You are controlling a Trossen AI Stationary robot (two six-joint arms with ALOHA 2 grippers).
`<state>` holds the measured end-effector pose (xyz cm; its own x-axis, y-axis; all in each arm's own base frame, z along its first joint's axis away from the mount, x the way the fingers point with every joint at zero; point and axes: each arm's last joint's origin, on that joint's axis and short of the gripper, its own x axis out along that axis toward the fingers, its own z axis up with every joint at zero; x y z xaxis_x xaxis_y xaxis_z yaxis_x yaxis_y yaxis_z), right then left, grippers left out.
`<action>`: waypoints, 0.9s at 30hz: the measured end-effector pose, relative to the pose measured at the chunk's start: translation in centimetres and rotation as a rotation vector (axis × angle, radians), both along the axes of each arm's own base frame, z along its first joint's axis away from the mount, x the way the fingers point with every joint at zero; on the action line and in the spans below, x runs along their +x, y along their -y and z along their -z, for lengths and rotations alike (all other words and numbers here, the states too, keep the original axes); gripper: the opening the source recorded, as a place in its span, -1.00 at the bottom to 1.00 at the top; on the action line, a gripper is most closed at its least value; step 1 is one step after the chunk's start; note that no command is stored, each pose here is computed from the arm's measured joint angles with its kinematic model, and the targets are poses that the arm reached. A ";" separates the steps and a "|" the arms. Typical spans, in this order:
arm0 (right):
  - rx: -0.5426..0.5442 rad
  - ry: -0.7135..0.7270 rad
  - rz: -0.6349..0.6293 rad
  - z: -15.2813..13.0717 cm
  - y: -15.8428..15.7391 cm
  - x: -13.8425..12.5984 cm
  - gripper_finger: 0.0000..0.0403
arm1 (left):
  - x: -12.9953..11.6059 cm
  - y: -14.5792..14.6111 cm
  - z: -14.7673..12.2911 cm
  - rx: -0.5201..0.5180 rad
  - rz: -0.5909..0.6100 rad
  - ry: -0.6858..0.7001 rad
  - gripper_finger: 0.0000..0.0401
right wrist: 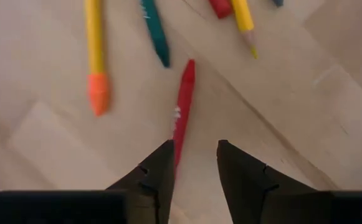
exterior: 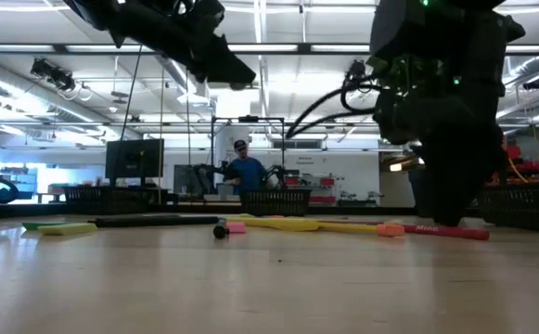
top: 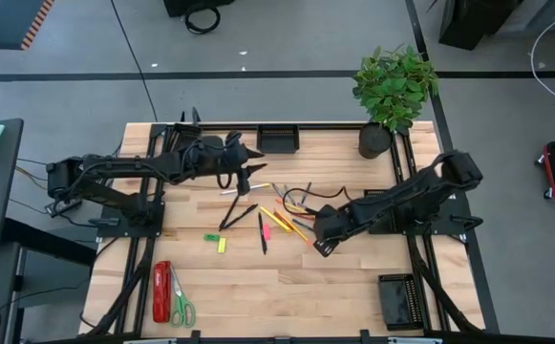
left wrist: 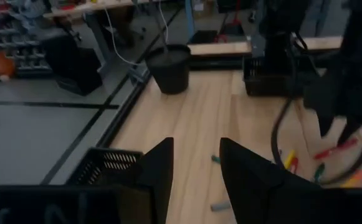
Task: Sort crayons/erasers/pens/pencils in bins
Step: Put the red crayon into the middle right black bin
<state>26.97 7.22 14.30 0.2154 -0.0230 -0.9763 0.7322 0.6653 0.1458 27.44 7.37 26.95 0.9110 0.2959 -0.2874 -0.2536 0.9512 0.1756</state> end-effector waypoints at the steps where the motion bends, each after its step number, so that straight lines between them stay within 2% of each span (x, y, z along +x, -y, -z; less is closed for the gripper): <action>1: -0.002 -0.005 0.005 0.2 -0.1 0.1 -0.42 | 0.0 0.0 0.0 0.002 0.000 0.004 -0.31; 9: -0.005 -0.008 0.048 0.5 -0.1 0.1 -0.56 | 0.0 0.3 0.1 -0.030 0.000 0.002 -0.30; 14: -0.017 -0.010 0.016 0.3 0.0 0.0 -0.59 | 0.1 0.4 0.1 -0.024 0.007 0.002 -0.27; 19: -0.035 -0.031 -0.045 0.4 0.1 -0.2 -0.65 | 0.2 0.3 -0.5 0.045 0.020 0.047 -0.28; 25: -0.102 -0.028 -0.093 0.4 0.3 -0.2 -0.73 | 0.3 0.3 -0.7 0.056 0.021 0.058 -0.31; 27: -0.117 -0.024 -0.094 0.4 0.3 -0.2 -0.74 | 0.3 0.3 -0.7 0.089 0.028 0.055 -0.31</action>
<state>26.74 6.92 13.90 0.1988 -0.1182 -0.9729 0.6683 0.7425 0.0464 27.72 7.11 27.69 0.9327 0.2925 -0.2110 -0.2389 0.9394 0.2460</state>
